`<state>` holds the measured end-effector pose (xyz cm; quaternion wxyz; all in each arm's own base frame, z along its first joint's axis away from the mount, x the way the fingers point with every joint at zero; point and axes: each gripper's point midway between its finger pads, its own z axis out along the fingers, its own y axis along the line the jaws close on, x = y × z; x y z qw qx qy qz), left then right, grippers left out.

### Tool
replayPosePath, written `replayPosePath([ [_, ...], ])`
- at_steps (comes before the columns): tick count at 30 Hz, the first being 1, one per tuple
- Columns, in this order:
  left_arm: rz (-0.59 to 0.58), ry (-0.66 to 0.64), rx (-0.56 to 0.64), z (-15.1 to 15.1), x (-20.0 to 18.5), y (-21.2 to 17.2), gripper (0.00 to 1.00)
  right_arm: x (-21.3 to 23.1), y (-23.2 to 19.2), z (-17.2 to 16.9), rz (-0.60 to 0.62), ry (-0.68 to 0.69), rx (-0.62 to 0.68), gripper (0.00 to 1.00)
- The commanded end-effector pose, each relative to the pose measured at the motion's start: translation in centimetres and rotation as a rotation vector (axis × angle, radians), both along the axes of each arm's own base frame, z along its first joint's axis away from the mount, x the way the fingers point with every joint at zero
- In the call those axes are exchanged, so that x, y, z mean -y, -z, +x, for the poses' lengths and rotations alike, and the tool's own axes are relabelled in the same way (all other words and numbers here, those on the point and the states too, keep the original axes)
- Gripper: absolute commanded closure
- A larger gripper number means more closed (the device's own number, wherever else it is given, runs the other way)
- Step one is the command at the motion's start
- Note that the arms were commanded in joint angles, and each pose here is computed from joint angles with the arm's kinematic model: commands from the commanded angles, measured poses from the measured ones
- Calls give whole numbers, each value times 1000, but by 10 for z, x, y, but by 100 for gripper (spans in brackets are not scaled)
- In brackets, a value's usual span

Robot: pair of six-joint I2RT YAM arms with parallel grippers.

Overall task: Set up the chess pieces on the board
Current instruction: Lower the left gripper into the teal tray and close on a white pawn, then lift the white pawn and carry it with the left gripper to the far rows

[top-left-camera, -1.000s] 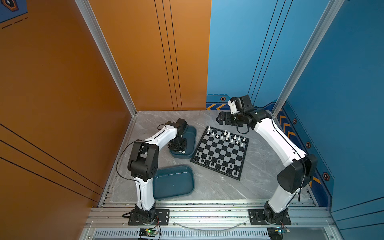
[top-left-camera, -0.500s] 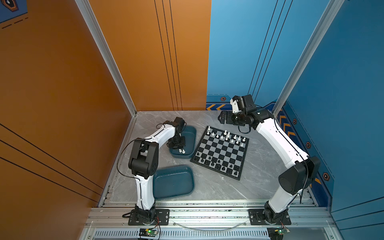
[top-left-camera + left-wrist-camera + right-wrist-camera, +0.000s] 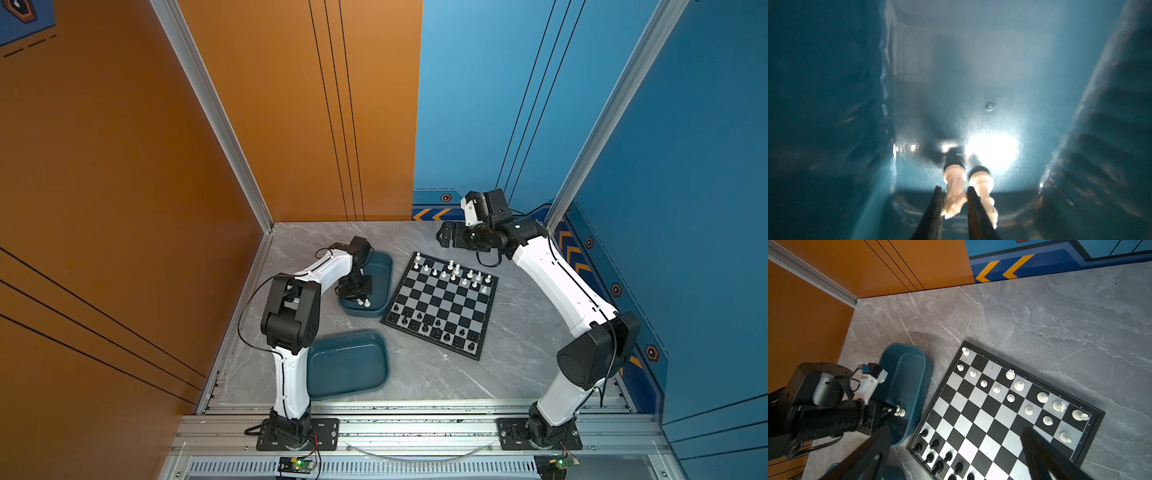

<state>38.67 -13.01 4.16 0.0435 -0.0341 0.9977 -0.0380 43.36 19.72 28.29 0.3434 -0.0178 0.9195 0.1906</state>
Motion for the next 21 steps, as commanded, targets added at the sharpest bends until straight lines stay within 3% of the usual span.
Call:
replayPosePath([
  [1,-21,15,10,6,5,-3,84,9,-5,-5,-12,35,-3,0],
  [12,-15,9,40,12,1,-17,99,11,-9,-6,-13,38,8,0],
  [21,6,14,133,35,-4,-80,100,14,-3,-12,-19,38,-5,0],
])
